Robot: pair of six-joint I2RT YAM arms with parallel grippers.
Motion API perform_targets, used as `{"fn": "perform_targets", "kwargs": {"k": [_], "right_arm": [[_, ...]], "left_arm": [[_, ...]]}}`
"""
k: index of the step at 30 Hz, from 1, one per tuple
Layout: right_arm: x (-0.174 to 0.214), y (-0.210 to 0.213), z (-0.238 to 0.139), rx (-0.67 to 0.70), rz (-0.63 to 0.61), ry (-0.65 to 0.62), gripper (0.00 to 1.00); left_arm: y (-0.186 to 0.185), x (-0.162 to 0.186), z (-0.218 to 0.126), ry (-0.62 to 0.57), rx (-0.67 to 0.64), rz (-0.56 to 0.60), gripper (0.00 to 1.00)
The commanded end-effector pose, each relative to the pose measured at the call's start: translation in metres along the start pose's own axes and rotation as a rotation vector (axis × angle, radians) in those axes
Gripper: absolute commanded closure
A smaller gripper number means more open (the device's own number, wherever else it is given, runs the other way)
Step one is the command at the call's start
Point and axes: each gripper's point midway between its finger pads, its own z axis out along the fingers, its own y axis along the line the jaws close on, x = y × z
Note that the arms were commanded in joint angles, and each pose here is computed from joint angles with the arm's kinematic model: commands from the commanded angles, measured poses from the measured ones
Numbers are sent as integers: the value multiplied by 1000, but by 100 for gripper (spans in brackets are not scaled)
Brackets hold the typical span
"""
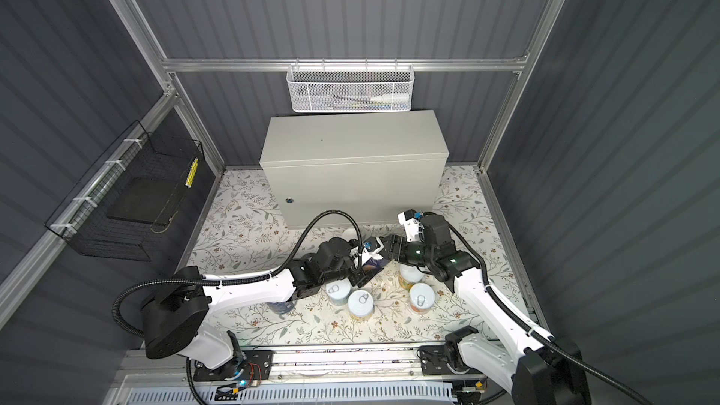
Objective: Place and organize the canned foods onto the counter
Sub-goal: 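Bring the tin toward the left gripper and grasp it with the left gripper, then lift the tin with the left gripper while the right gripper draws back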
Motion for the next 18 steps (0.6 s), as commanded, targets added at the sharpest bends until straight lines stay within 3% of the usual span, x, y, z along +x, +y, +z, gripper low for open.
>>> {"fn": "perform_targets", "kwargs": {"k": [1, 6, 18], "right_arm": [[-10, 31, -11, -96, -30, -27, 33], [-14, 16, -12, -10, -11, -51, 2], [-27, -28, -33, 259, -5, -177, 1]], "left_arm": [[19, -28, -10, -48, -70, -38, 53], [20, -33, -18, -72, -70, -26, 53], [31, -44, -36, -90, -109, -33, 54]]}}
